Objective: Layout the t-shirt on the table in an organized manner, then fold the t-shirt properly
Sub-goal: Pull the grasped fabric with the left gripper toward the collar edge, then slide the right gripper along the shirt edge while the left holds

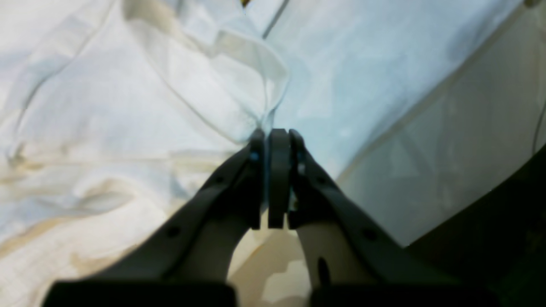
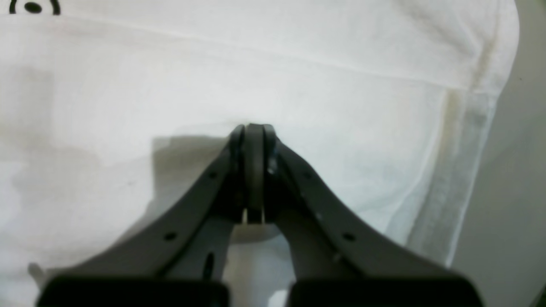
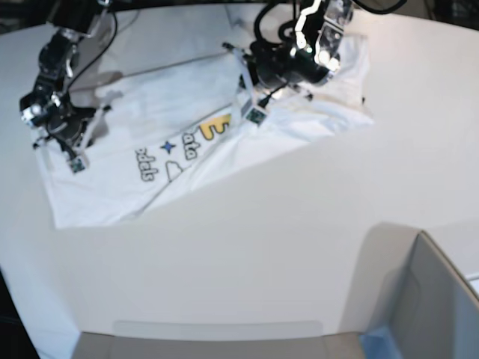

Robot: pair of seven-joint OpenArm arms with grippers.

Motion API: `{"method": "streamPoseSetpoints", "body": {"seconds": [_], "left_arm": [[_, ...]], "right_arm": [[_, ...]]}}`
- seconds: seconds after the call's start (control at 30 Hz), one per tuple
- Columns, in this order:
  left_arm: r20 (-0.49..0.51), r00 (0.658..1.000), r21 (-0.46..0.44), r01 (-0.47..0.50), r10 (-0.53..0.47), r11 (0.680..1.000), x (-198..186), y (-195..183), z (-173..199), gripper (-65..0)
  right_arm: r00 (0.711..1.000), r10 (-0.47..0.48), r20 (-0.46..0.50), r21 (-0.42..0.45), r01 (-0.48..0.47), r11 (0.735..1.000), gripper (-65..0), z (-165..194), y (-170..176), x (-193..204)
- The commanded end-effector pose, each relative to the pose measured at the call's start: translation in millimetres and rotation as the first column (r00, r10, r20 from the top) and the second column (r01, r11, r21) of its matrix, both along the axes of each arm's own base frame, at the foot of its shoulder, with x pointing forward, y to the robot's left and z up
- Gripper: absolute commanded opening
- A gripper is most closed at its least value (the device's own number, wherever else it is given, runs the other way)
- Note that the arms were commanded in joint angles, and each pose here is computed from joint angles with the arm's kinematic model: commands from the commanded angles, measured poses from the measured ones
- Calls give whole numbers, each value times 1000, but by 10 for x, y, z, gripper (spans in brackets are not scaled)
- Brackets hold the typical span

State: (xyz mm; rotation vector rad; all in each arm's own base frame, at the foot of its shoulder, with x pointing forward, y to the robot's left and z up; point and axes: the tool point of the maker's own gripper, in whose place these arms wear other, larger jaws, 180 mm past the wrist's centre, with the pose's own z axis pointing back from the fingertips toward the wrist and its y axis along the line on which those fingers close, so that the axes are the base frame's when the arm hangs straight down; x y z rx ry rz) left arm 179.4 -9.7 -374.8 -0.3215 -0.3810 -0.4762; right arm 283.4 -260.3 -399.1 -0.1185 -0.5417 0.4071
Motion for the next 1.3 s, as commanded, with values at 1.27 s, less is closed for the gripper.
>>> {"method": "streamPoseSetpoints", "body": {"seconds": [1.27], "left_arm": [[-100,989,245,127,-105,961,-1,636,-686,-650]], "right_arm": [[956,-227,188,116,208,971,-483,986,-1125,1392]]}}
